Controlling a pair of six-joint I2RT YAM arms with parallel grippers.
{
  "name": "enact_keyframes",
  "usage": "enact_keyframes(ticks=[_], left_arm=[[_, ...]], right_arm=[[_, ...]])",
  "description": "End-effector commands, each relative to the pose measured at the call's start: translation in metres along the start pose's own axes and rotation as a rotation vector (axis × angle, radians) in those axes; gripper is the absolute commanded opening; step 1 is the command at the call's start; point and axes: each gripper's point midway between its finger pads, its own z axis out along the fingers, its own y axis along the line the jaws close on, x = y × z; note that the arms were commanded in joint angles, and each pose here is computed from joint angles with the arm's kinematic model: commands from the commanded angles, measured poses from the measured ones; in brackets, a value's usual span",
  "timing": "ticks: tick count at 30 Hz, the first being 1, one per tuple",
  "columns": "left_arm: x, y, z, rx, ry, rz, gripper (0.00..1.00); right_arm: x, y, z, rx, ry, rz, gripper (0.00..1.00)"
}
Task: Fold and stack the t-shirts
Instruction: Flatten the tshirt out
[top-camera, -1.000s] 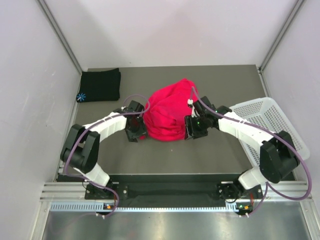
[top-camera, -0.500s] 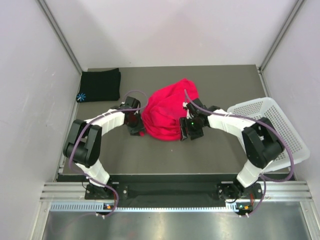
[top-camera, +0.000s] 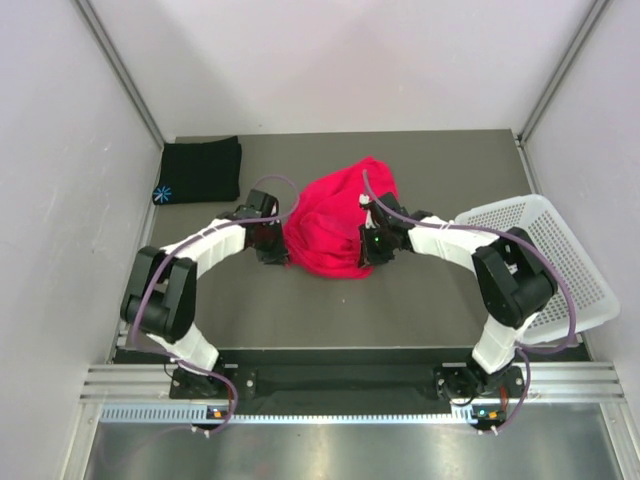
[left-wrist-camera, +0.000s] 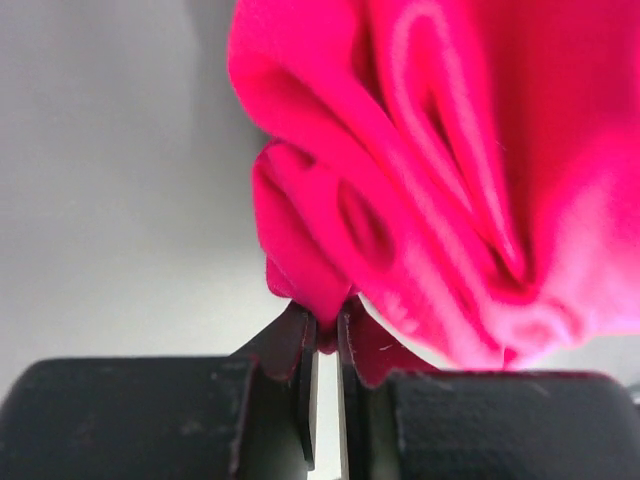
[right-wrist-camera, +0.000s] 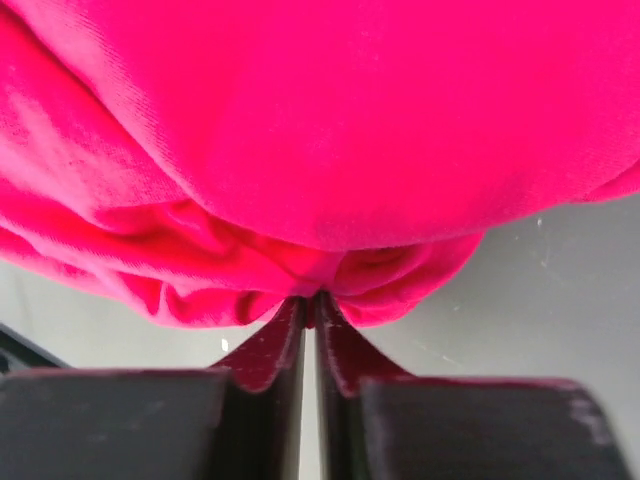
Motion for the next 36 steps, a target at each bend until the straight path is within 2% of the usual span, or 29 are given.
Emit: enact_keyframes(ticks=[1, 3, 8, 12, 13, 14, 16, 17, 19, 20, 22, 23, 24, 27, 31, 32, 34, 35, 36], left_arm=[[-0.024, -0.02, -0.042, 0.069, -0.108, 0.062, 0.0], [-0.025, -0.022, -0.067, 0.071, -0.149, 0.076, 0.0], [-0.028, -0.033, -0.143, 0.124, -0.307, 0.121, 0.0], [-0.03, -0.048, -0.237, 0.221, -0.539, 0.199, 0.0], [-0.026, -0.043, -0.251, 0.204, -0.557, 0.203, 0.0], [-0.028, -0.049, -0.288, 0.23, -0.647, 0.23, 0.0], [-0.026, -0.045, -0.323, 0.215, -0.722, 0.236, 0.0], [-0.021, -0.044, -0.357, 0.222, -0.784, 0.237, 0.0], [-0.023, -0.038, -0.393, 0.197, -0.881, 0.21, 0.0], [-0.022, -0.03, -0.428, 0.179, -0.977, 0.174, 0.0], [-0.023, -0.023, -0.461, 0.156, -1.068, 0.133, 0.0], [-0.027, -0.014, -0.49, 0.126, -1.158, 0.081, 0.0], [-0.029, -0.012, -0.503, 0.12, -1.193, 0.059, 0.0], [-0.047, -0.025, -0.535, 0.161, -1.294, 0.035, 0.0], [-0.089, -0.069, -0.523, 0.27, -1.298, 0.085, 0.0], [-0.108, -0.084, -0.496, 0.283, -1.24, 0.099, 0.0], [-0.126, -0.119, -0.475, 0.405, -1.189, 0.148, 0.0], [-0.144, -0.133, -0.431, 0.417, -1.085, 0.15, 0.0], [-0.151, -0.143, -0.41, 0.442, -1.03, 0.154, 0.0]], right_arm=[[-0.029, 0.019, -0.007, -0.043, -0.107, -0.034, 0.02], [-0.035, 0.028, -0.022, -0.044, -0.127, -0.044, 0.0], [-0.038, 0.068, -0.104, -0.072, -0.222, -0.153, 0.0], [-0.031, 0.106, -0.171, -0.151, -0.301, -0.231, 0.0], [-0.024, 0.123, -0.191, -0.208, -0.322, -0.261, 0.0], [-0.023, 0.134, -0.207, -0.244, -0.333, -0.263, 0.0], [-0.007, 0.162, -0.233, -0.355, -0.334, -0.3, 0.0], [-0.005, 0.179, -0.248, -0.422, -0.343, -0.295, 0.0], [0.018, 0.213, -0.269, -0.565, -0.298, -0.329, 0.0], [0.023, 0.228, -0.281, -0.629, -0.284, -0.315, 0.0], [0.042, 0.263, -0.302, -0.78, -0.245, -0.362, 0.0], [0.045, 0.275, -0.314, -0.835, -0.238, -0.353, 0.0], [0.049, 0.289, -0.325, -0.915, -0.23, -0.371, 0.0], [0.049, 0.305, -0.336, -0.996, -0.205, -0.354, 0.0], [0.035, 0.307, -0.347, -1.005, -0.269, -0.327, 0.0], [0.032, 0.302, -0.34, -0.979, -0.272, -0.3, 0.0], [0.011, 0.284, -0.337, -0.923, -0.332, -0.215, 0.0], [0.009, 0.273, -0.322, -0.888, -0.311, -0.138, 0.0], [-0.004, 0.257, -0.322, -0.854, -0.359, -0.077, 0.0]])
